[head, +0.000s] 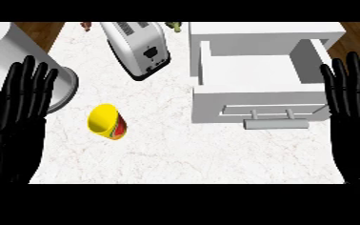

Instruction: Pick up the cup, place it into the drawer and close the drawer

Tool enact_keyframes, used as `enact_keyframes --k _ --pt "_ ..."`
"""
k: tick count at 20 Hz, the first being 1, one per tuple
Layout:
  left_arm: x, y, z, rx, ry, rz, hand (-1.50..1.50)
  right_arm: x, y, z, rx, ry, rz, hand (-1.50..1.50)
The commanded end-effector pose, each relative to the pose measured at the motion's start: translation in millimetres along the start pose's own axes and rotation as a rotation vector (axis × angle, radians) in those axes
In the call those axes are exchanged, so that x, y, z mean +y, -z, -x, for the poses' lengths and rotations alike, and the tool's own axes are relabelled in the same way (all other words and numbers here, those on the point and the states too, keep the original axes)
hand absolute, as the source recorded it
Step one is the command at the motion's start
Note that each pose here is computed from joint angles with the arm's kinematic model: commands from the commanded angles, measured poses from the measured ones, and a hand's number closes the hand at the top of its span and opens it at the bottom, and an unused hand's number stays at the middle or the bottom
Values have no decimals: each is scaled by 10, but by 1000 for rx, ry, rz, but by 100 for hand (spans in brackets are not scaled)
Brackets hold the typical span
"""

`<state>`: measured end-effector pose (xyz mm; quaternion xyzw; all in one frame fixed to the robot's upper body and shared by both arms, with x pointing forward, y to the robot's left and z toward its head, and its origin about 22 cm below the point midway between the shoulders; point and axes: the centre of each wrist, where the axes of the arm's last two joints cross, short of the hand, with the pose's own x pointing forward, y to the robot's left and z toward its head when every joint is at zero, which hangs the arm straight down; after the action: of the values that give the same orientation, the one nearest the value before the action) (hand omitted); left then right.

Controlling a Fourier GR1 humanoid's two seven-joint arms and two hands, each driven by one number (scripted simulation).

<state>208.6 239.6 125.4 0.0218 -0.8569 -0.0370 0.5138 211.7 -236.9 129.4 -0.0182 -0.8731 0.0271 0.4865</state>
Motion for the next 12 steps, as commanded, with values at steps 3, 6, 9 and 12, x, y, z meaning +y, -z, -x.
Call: enact_keyframes --k 3,6,9,12 --pt "-40 -6 -136 -34 -135 245 -150 40 54 -92 -20 -2 22 -150" --pt "76 17 -10 -70 -242 443 -150 -35 54 39 11 -23 8 -150" --pt "131 -105 225 102 -407 392 -150 -27 110 46 88 -106 -79 -150" --pt "334 -123 410 154 -434 365 -150 -215 64 -27 94 -121 -91 -150"
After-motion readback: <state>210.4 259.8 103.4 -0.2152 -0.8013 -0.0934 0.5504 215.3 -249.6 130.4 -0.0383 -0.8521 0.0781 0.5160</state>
